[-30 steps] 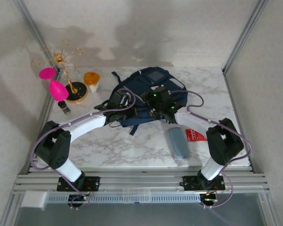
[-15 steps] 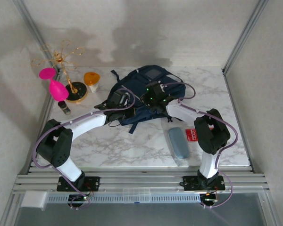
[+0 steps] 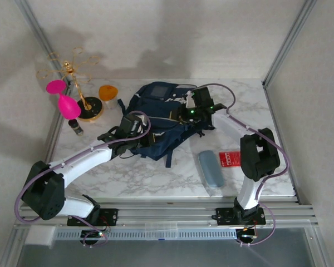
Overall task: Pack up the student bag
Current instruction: Unzip the student bag at the center of the table.
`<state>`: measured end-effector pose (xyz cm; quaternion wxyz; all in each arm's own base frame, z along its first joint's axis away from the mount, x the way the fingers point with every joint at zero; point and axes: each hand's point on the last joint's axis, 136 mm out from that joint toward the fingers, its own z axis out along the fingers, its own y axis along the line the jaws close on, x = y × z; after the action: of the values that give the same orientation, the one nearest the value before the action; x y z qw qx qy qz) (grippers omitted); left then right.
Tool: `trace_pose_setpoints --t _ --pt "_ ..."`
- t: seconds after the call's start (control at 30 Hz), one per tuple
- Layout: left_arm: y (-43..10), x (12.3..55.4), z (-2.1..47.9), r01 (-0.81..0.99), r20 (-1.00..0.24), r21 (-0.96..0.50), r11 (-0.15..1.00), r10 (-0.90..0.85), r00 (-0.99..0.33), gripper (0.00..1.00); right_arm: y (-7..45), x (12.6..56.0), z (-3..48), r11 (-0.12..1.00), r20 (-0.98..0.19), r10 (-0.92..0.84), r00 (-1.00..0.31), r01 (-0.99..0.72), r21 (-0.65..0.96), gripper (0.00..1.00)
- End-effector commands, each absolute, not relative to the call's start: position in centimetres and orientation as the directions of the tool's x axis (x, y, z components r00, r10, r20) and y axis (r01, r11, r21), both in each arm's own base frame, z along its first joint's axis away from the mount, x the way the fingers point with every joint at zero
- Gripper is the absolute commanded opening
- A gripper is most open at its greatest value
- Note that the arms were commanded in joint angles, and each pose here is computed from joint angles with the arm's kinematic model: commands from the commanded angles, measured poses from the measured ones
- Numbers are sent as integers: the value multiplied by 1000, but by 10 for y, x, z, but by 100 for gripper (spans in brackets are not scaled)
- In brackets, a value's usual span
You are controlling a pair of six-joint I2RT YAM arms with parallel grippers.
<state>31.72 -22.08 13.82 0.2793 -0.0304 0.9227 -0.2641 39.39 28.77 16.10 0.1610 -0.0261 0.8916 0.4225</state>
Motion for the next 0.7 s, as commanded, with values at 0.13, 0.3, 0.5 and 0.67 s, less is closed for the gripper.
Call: trace_pose_setpoints --t 0.13,0.3,0.5,0.67 --pt "-173 329 107 -86 -458 -368 926 -261 -849 0 234 439 195 702 -463 151 -873 -235 673 30" --pt "-183 338 115 -62 -474 -402 914 -266 -840 0 231 412 192 699 -399 239 -885 -129 703 74" --pt "-189 344 119 -51 -479 -425 904 -272 -835 0 243 363 178 662 -251 379 -891 72 746 98" --pt "-192 345 120 -37 -482 -430 902 -264 -835 0 273 335 177 556 -128 526 -841 226 800 99"
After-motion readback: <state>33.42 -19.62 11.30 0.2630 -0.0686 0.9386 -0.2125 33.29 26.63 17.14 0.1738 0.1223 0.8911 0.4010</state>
